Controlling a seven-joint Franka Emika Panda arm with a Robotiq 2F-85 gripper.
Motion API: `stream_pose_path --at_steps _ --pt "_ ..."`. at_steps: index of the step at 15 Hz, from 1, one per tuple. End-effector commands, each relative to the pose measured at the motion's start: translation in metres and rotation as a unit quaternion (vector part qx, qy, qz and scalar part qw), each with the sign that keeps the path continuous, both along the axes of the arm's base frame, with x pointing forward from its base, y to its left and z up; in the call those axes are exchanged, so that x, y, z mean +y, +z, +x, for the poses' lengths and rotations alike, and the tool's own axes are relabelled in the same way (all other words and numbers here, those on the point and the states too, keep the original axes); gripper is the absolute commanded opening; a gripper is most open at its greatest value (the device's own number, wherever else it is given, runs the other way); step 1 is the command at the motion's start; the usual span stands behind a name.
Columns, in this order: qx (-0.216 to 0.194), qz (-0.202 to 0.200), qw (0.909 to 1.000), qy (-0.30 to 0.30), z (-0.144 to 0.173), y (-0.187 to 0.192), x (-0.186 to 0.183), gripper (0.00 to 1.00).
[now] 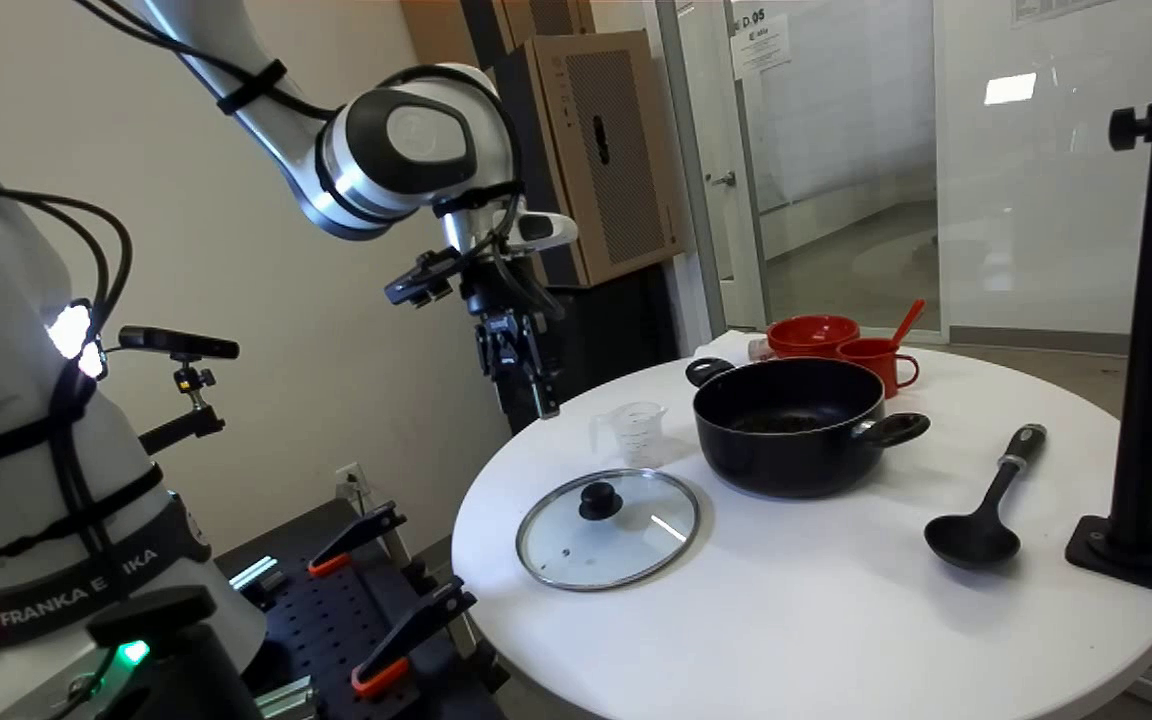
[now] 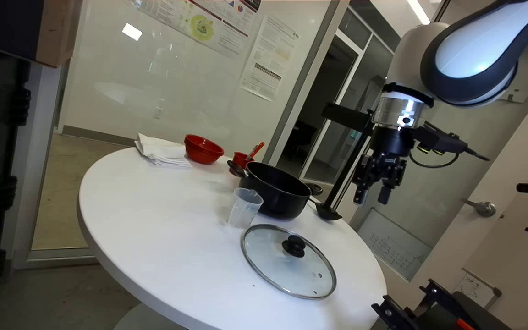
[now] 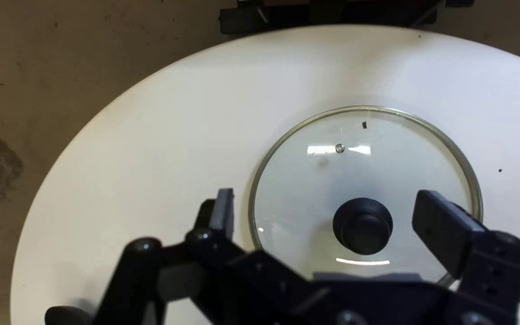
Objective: Put the lid on the black pot
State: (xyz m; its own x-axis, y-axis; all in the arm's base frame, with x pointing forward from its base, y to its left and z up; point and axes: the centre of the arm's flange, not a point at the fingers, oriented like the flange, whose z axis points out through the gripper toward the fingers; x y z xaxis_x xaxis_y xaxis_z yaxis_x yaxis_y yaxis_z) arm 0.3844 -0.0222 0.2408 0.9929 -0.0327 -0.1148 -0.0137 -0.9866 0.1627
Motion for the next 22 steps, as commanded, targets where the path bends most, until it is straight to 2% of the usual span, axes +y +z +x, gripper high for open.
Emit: stream_pose_path --at_steps 1,5,13,17,22 --pt "-0.029 -0.008 0.9993 -0.022 0.032 -0.028 -0.009 1.0" --pt "-0.031 -0.005 0.9995 -0.008 0.064 -0.058 -0.006 1.0" --pt "0.005 0.01 0.9998 0.019 0.12 -0.119 0.024 1.0" --pt "0.026 0.015 0.9992 0.028 0.124 -0.149 0.036 1.0" --pt "0.064 0.023 0.997 0.037 0.113 -0.176 0.045 1.0"
